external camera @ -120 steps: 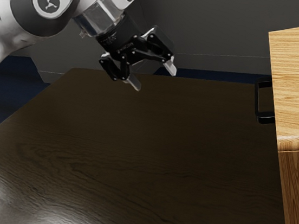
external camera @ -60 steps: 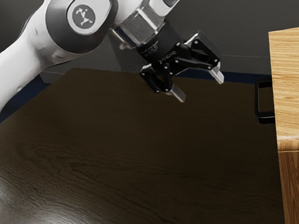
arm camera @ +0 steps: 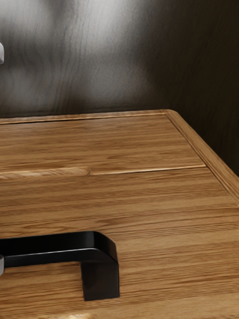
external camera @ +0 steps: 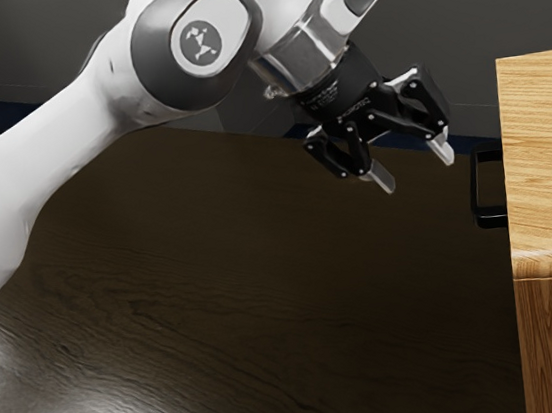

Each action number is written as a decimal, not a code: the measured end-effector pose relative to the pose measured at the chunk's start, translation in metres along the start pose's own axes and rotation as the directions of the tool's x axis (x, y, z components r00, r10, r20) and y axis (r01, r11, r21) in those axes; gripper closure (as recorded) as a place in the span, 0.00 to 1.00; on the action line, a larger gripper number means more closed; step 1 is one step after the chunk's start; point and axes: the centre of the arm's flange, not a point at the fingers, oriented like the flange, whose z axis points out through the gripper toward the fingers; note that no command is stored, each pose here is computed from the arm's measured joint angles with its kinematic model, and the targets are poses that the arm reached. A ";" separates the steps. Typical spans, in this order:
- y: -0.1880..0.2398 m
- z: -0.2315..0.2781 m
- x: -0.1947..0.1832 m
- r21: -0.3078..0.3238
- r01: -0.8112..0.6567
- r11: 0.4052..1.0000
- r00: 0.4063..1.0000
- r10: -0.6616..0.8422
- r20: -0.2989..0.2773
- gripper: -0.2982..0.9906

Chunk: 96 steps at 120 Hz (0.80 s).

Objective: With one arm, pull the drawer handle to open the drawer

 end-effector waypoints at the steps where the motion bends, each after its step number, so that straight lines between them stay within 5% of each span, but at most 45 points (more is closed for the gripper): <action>1: 0.000 0.000 0.000 0.000 0.000 1.000 1.000 0.000 -0.001 0.40; 96: 0.020 0.018 -0.016 -0.025 -0.004 1.000 1.000 0.004 0.008 0.46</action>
